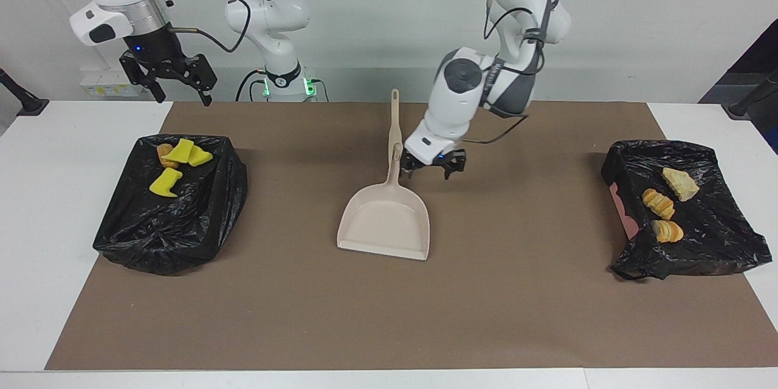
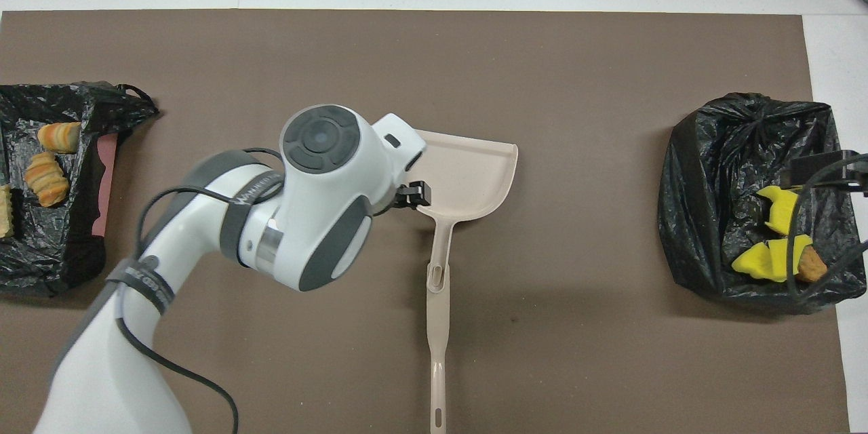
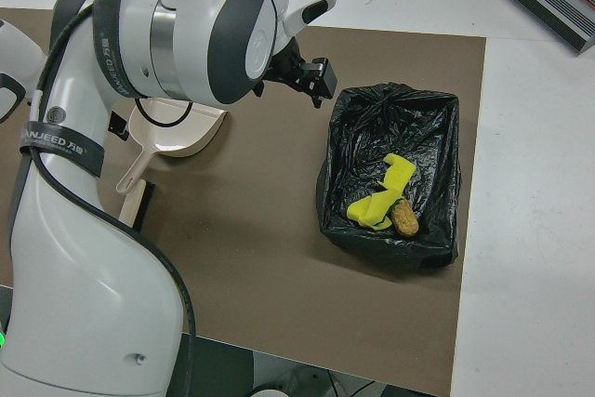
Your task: Sweep and dump trash in bin
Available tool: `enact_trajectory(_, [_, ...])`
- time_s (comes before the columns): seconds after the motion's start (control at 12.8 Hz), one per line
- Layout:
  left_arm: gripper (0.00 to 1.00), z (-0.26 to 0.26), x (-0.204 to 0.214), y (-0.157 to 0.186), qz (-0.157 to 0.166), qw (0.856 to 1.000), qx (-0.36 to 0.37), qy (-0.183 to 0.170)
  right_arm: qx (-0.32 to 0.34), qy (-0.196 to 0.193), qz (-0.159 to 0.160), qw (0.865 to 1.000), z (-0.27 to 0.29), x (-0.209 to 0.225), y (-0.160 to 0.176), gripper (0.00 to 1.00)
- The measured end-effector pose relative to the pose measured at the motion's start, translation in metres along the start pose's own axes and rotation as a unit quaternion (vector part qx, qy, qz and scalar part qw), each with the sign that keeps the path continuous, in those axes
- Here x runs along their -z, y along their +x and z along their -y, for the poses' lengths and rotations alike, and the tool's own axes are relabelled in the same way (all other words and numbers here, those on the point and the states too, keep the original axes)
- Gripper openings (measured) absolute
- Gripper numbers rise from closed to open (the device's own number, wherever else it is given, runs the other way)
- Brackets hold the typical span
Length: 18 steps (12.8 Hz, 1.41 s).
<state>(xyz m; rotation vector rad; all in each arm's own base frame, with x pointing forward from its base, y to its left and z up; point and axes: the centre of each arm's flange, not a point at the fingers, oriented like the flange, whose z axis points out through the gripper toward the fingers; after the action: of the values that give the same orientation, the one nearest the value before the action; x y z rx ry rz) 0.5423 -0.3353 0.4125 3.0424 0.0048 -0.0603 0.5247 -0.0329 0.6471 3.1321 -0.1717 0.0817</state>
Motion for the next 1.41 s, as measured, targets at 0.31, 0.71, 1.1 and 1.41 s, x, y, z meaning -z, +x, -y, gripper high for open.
enact_trajectory(0.31, [1.0, 0.101, 0.03, 0.05, -0.023, 0.999, 0.021, -0.009, 0.0, 0.0, 0.0, 1.0, 0.0, 0.0, 0.0, 1.0])
enact_trajectory(0.71, [1.0, 0.204, 0.08, 0.078, -0.064, 0.997, -0.051, -0.011, 0.0, 0.0, 0.0, 1.0, 0.0, 0.0, 0.0, 1.0])
enact_trajectory(1.1, [1.0, 0.278, 0.12, 0.071, -0.064, 0.996, -0.062, 0.008, 0.0, 0.0, 0.0, 1.0, 0.0, 0.0, 0.0, 1.0])
enact_trajectory(1.41, [1.0, 0.341, 0.144, 0.055, -0.043, 0.998, -0.051, 0.009, 0.0, 0.0, 0.0, 1.0, 0.0, 0.0, 0.0, 1.0])
